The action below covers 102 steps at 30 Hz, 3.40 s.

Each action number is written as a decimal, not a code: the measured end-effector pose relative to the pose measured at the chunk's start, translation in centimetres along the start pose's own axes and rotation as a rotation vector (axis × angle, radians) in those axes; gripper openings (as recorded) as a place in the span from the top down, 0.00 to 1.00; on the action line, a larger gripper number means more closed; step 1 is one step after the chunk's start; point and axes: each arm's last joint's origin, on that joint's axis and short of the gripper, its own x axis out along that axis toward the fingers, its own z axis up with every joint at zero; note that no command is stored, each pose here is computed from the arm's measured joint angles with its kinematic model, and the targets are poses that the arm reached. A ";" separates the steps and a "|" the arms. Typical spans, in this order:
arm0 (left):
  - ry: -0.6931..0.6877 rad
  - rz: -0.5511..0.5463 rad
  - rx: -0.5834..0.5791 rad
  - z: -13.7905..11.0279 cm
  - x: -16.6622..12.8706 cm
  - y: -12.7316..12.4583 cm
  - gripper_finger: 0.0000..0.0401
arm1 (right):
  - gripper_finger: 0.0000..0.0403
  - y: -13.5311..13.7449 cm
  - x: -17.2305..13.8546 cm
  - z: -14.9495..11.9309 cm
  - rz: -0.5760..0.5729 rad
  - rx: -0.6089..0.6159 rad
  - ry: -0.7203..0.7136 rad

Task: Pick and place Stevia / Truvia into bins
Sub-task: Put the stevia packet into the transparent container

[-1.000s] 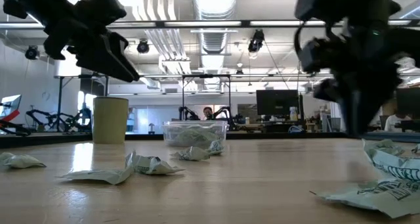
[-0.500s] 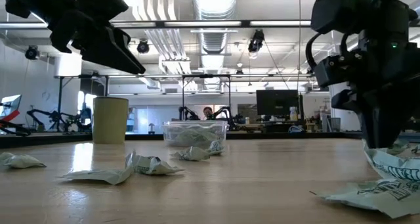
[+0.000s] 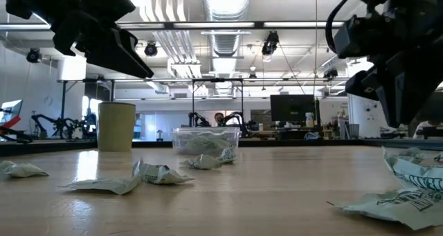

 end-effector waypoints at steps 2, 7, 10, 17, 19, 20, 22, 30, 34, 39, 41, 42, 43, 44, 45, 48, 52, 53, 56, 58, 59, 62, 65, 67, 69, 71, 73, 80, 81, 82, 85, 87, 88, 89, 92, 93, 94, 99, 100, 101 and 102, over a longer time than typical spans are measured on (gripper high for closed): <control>0.000 0.000 0.000 0.0 0.0 0.0 0.63 | 0.83 0.2 0.0 -0.2 0.004 -0.011 0.000; 0.000 0.000 0.000 0.0 0.0 0.0 0.63 | 0.83 0.4 0.7 -0.7 -0.079 -0.036 0.002; 0.000 0.000 0.000 0.0 0.0 0.0 0.63 | 0.83 0.2 1.3 -0.8 -0.129 -0.037 0.015; 0.000 0.000 0.000 0.0 0.0 0.0 0.63 | 0.83 0.0 1.7 -1.0 -0.156 0.015 0.053; 0.000 0.000 0.000 0.0 0.0 0.0 0.63 | 0.81 -0.1 1.7 -1.2 -0.168 0.038 0.069; 0.000 0.000 0.000 0.0 0.0 0.0 0.63 | 0.80 -0.2 1.7 -1.3 -0.173 0.048 0.070; 0.000 0.000 0.000 0.0 0.0 0.0 0.63 | 0.77 -0.3 1.8 -1.4 -0.190 0.061 0.064; 0.000 0.000 0.000 0.0 0.0 0.0 0.63 | 0.64 -0.6 2.5 -2.0 -0.183 0.076 0.041; 0.000 0.000 0.000 0.0 0.0 0.0 0.63 | 0.60 -0.7 2.8 -2.1 -0.171 0.076 0.034; 0.000 0.000 0.000 0.0 0.0 0.0 0.63 | 0.58 -0.7 2.8 -2.1 -0.170 0.076 0.032; 0.000 0.000 0.000 0.0 0.0 0.0 0.63 | 0.61 -0.7 2.8 -2.1 -0.170 0.076 0.033; 0.000 0.000 0.000 0.0 0.0 0.0 0.63 | 0.62 -0.7 2.8 -2.2 -0.170 0.075 0.033; 0.000 0.000 0.000 0.0 0.0 0.0 0.63 | 0.64 -0.7 2.8 -2.2 -0.172 0.075 0.033; 0.000 0.000 0.000 0.0 0.0 0.0 0.63 | 0.67 -0.8 2.9 -2.2 -0.173 0.074 0.034; 0.000 0.000 0.000 0.0 0.0 0.0 0.63 | 0.69 -0.8 2.9 -2.3 -0.174 0.072 0.034; 0.000 0.000 0.000 0.0 0.0 0.0 0.63 | 0.78 -0.8 2.9 -2.4 -0.176 0.068 0.036; 0.000 0.001 0.000 0.0 0.0 0.0 0.63 | 0.90 -0.9 3.0 -2.4 -0.175 0.060 0.035; 0.000 0.000 0.000 0.0 0.0 0.0 0.63 | 0.92 -0.9 3.0 -2.4 -0.174 0.051 0.035; 0.000 0.001 0.000 0.0 0.0 0.0 0.63 | 0.97 -0.8 3.0 -2.4 -0.173 0.029 0.034; 0.000 0.001 0.000 0.0 0.0 0.0 0.63 | 0.98 -0.8 3.0 -2.4 -0.177 0.013 0.032; 0.000 0.001 0.000 0.0 0.0 0.0 0.63 | 0.98 -0.9 3.0 -2.4 -0.186 0.005 0.029; 0.000 0.001 0.002 0.0 0.0 0.0 0.63 | 0.98 -0.9 3.0 -2.3 -0.203 -0.016 0.022; 0.000 0.001 0.003 0.0 0.0 0.0 0.63 | 0.98 -0.9 2.8 -2.2 -0.216 -0.050 0.008; 0.000 0.001 0.003 0.0 0.0 0.0 0.63 | 0.98 -0.8 2.5 -1.9 -0.223 -0.073 -0.009; 0.000 0.001 0.003 0.0 0.0 0.0 0.63 | 0.98 -0.6 2.2 -1.5 -0.237 -0.108 -0.035; 0.000 0.001 0.003 0.0 0.0 0.0 0.63 | 0.98 -0.4 1.7 -0.9 -0.265 -0.148 -0.068; 0.001 0.001 0.004 0.0 0.0 0.0 0.63 | 0.98 -0.2 1.1 -0.2 -0.319 -0.198 -0.116; 0.001 0.001 0.004 0.0 0.0 0.0 0.63 | 0.98 0.5 -1.3 3.6 -0.627 -0.354 -0.406; 0.001 0.001 0.004 0.0 0.0 0.0 0.63 | 0.98 0.5 -1.6 4.1 -0.653 -0.366 -0.455; 0.001 0.001 0.004 0.0 0.0 0.0 0.63 | 0.98 0.5 -1.9 4.7 -0.671 -0.378 -0.502; 0.001 0.001 0.004 0.0 0.0 0.0 0.63 | 0.98 0.2 -2.7 6.4 -0.694 -0.395 -0.634; 0.001 0.001 0.004 0.0 0.0 0.0 0.63 | 0.98 -0.4 -3.2 7.3 -0.717 -0.386 -0.700; 0.001 0.001 0.004 0.0 0.0 0.0 0.63 | 0.98 -0.8 -3.3 7.8 -0.732 -0.376 -0.721; 0.001 0.001 0.004 0.0 0.0 0.0 0.63 | 0.98 -1.3 -3.5 8.2 -0.747 -0.364 -0.743; 0.002 0.001 0.004 0.0 0.0 0.0 0.63 | 0.98 -2.9 -3.6 9.2 -0.746 -0.340 -0.781; 0.001 0.001 0.004 0.0 0.0 0.0 0.63 | 0.98 -3.5 -3.5 9.5 -0.722 -0.339 -0.793; 0.002 0.001 0.004 0.0 0.0 0.0 0.63 | 0.98 -4.1 -3.4 9.8 -0.691 -0.339 -0.804; 0.002 0.001 0.004 0.0 0.0 0.0 0.63 | 0.98 -7.2 -2.3 11.1 -0.611 -0.320 -0.833; 0.001 0.001 0.004 0.0 0.0 0.0 0.63 | 0.98 -7.8 -1.9 11.3 -0.614 -0.311 -0.838; 0.001 0.001 0.004 0.0 0.0 0.0 0.63 | 0.98 -8.4 -1.5 11.5 -0.615 -0.304 -0.843; 0.002 0.001 0.005 0.0 0.0 0.0 0.63 | 0.98 -8.9 -1.2 11.6 -0.615 -0.300 -0.838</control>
